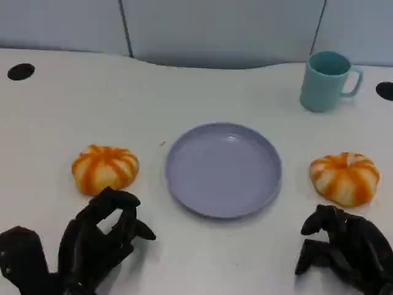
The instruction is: Grasp the bread from the table and place it into the plate.
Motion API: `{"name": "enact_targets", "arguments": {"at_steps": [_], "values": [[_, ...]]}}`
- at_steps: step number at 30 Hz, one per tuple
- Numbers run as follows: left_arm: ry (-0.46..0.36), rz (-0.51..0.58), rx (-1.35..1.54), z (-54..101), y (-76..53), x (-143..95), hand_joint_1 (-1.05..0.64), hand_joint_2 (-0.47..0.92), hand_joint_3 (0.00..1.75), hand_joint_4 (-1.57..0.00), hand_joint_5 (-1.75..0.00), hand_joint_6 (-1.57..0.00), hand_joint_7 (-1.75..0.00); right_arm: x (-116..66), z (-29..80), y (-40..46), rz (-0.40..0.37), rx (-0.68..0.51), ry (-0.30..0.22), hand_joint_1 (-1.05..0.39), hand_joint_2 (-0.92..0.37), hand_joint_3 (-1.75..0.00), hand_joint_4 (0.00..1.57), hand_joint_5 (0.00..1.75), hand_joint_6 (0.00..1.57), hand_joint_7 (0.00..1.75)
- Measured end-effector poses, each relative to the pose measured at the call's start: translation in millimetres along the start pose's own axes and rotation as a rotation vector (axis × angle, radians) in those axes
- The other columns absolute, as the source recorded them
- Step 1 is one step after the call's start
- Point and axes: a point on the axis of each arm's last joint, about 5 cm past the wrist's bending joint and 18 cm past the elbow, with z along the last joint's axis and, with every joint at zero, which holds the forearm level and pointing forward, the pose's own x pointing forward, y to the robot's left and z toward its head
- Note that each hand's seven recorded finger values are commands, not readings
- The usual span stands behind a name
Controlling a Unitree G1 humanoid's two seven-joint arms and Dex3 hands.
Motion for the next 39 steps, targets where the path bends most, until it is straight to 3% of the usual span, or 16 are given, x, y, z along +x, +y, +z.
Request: {"name": "enact_targets", "arguments": {"at_steps": [33, 38, 39], "values": [[0.002, -0.004, -0.002, 0.7, -0.8, 0.4, -0.49, 0.56, 0.97, -0.66, -1.6, -0.58, -1.43, 0.0, -0.5, -0.2, 0.004, -0.003, -0.005, -0.43, -0.92, -0.46, 1.2, 1.16, 1.12, 1.07], [-0.019, -0.003, 0.013, 1.8, -0.6, 0.1, -0.47, 0.59, 0.91, -0.67, -1.51, -0.63, -1.28, 0.0, -0.5, -0.1, 0.004, -0.003, -0.005, -0.43, -0.92, -0.45, 1.21, 1.16, 1.12, 1.08], [-0.023, -0.002, 0.014, 2.1, -0.5, 0.1, -0.45, 0.63, 0.82, -0.66, -1.33, -0.63, -1.05, 0.0, -0.5, -0.1, 0.004, -0.003, -0.004, -0.43, -0.92, -0.45, 1.22, 1.17, 1.12, 1.08]]}}
